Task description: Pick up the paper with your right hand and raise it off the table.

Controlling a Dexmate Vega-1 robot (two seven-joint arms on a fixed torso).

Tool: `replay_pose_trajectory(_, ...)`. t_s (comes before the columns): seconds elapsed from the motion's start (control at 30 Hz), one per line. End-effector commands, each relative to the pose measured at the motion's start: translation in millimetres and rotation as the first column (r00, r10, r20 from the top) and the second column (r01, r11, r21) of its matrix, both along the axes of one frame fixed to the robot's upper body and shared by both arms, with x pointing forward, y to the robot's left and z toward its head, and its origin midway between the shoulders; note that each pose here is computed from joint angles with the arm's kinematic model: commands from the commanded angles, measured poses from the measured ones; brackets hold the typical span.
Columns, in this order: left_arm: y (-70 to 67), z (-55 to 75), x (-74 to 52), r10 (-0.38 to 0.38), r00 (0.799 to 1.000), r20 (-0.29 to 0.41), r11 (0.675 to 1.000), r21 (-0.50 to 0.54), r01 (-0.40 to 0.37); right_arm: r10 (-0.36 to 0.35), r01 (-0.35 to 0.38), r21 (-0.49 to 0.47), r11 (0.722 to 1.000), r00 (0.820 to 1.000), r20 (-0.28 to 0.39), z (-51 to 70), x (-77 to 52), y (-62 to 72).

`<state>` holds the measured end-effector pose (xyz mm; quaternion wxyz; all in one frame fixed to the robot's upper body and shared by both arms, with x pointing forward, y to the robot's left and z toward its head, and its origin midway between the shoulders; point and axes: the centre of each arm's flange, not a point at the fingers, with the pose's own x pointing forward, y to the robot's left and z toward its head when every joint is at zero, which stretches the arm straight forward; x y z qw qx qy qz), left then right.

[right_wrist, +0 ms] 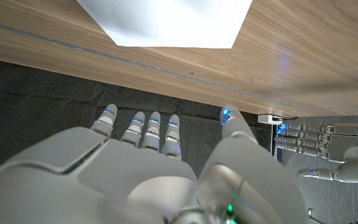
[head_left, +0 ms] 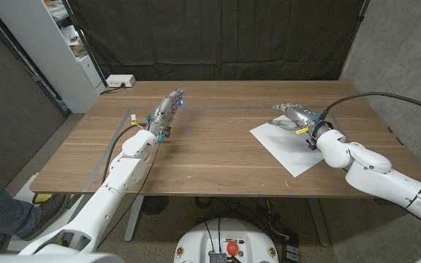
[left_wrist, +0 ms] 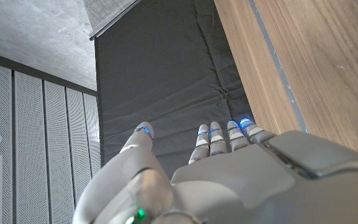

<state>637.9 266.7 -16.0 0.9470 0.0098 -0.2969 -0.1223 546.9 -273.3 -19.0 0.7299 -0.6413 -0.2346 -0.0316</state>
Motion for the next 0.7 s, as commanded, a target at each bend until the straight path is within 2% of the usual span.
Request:
replay_pose_trajectory(0.03, 1.2, -0.5, -1.2, 0.002, 1.0, -0.001, 1.0, -0.001, -0.002, -0.042, 0.039, -0.069, 0.997, 0.998, -0.048, -4.1, 0.1, 2.9)
replay_pose_trajectory(0.47, 1.6, -0.5, -2.0, 0.003, 1.0, -0.003, 1.0, 0.0, -0.003, -0.061, 0.054, -0.074, 0.996, 0.994, -0.094, -8.4, -0.6, 2.2)
replay_pose_trajectory(0.7, 1.0, -0.9, -2.6, 0.002, 1.0, -0.004, 1.0, 0.005, -0.002, -0.06, 0.055, -0.045, 0.997, 0.993, -0.105, -16.2, 0.0, -0.5)
